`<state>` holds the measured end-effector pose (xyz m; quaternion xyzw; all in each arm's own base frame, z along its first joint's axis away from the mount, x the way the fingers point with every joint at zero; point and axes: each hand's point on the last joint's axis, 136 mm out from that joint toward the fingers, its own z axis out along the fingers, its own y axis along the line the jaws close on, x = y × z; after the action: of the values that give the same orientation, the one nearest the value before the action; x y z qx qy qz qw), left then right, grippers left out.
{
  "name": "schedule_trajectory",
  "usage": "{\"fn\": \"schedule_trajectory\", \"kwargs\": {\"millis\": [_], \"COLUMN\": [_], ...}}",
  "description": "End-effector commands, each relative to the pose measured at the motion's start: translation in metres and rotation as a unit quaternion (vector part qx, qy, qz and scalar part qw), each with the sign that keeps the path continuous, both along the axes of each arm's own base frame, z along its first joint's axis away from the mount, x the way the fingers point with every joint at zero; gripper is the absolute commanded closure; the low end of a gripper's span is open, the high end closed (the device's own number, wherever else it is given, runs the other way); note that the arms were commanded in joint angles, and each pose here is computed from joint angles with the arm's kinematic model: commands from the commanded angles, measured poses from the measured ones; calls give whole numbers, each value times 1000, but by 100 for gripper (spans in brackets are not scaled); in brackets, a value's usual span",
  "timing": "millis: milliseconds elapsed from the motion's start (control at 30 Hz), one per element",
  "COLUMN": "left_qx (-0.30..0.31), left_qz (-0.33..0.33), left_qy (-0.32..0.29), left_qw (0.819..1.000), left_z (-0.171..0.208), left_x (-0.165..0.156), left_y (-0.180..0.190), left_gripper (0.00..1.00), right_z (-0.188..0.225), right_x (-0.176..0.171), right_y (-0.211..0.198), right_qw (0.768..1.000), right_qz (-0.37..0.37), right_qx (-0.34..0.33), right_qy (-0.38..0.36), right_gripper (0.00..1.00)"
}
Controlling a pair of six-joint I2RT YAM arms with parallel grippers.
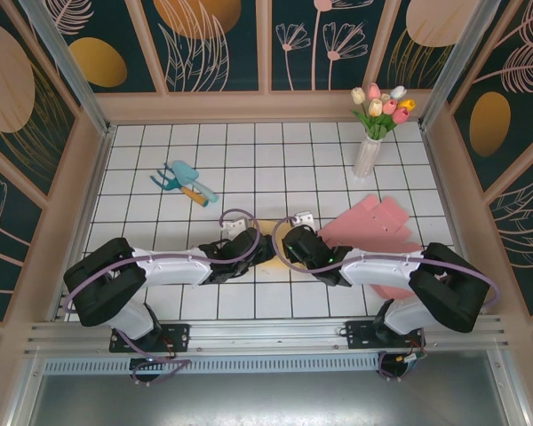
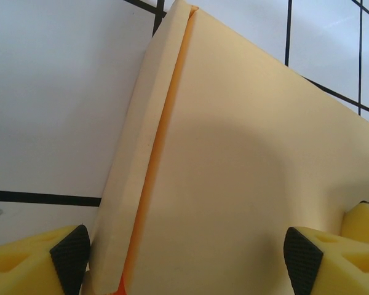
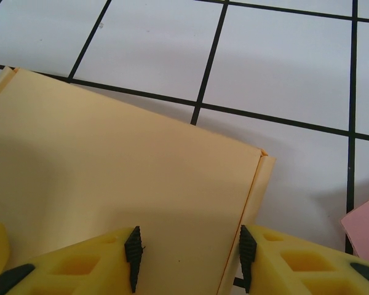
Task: Fold the paper box
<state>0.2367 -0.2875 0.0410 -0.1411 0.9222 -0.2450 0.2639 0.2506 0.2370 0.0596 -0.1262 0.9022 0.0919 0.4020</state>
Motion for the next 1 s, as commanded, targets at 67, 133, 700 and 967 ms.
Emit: {"fn": "schedule_trajectory", "kwargs": {"millis": [67,133,700,967], "left_qx": [-18,2,19,29], "left_qz": [31,39,60,44], "left_qy": [21,27,41,50], "left_qw": [999,999,997,997], "left_z": [10,11,20,27], "left_x": [-3,-3,-13,-26], "left_y": [-7,-2,12,-9], "left_gripper": [15,15,15,14], "right_z": [-15,-17,-16,-18], "right_x": [-5,-5,-5,-4], "right_y": [1,2,0,0], "right_qw": [1000,1000,1000,1000], "right_qz": [1,1,-3,-3], "right_qx": [4,4,2,-3], "right_qy": [21,22,21,21], "right_gripper": [51,51,51,51]}}
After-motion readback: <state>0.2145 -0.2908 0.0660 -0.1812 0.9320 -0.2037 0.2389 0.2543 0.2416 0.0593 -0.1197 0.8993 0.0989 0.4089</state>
